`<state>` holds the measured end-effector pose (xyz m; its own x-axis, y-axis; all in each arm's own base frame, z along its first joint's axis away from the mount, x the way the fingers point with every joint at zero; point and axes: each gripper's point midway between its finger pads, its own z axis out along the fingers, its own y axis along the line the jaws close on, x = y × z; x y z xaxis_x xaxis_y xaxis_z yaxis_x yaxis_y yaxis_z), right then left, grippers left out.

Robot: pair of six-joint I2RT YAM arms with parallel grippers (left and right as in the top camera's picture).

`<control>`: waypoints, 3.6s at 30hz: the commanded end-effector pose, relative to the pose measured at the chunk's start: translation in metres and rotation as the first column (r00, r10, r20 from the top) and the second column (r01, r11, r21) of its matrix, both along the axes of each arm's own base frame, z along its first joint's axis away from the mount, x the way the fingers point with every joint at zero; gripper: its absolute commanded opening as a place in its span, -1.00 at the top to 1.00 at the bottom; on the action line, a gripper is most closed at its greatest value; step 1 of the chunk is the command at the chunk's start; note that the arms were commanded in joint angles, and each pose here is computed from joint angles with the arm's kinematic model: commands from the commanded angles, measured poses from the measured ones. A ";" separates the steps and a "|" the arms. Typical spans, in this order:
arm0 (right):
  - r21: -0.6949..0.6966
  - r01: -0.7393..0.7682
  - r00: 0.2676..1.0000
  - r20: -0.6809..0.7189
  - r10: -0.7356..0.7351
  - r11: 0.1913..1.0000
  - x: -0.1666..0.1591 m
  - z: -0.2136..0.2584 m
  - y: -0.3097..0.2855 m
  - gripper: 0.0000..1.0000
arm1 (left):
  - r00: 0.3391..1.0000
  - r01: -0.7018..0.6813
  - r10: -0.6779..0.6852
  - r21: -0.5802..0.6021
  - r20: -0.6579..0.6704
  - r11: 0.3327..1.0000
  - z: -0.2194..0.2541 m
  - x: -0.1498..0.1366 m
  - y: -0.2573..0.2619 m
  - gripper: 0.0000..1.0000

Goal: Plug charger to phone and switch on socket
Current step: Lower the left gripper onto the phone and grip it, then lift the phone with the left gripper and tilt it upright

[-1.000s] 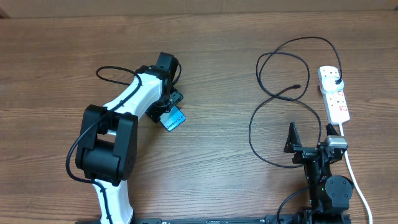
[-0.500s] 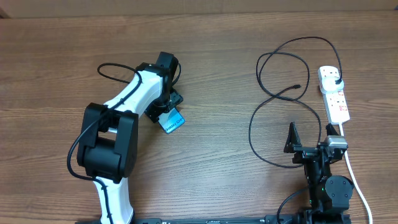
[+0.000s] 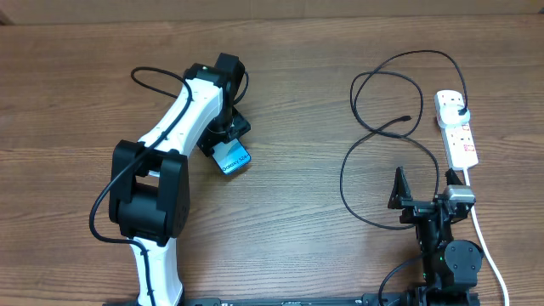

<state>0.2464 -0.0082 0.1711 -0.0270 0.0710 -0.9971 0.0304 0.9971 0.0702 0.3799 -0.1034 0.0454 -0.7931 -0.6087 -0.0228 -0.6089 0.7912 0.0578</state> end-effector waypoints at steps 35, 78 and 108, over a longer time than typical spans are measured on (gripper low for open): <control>0.003 0.005 1.000 0.008 -0.005 1.000 0.000 -0.001 -0.001 -1.00 | 0.990 0.128 -0.133 -0.100 -0.050 0.987 0.017 -0.008 -0.016 -0.19; 0.003 0.005 1.000 0.008 -0.005 1.000 0.000 -0.001 -0.001 -1.00 | 0.965 0.191 -0.247 -0.400 -0.092 0.896 0.067 -0.025 -0.045 -0.16; 0.294 -0.417 0.904 0.043 0.424 0.860 -0.015 0.006 0.075 -1.00 | 0.930 0.250 -0.366 -0.804 0.044 0.540 0.127 -0.042 -0.114 -0.14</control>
<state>0.2436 0.0281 0.1775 -0.0334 0.1625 -0.9861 -0.1800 0.9696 0.1659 0.3340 -0.2088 0.1570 -0.8840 -0.0971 0.4573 -0.3711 0.7408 -0.5600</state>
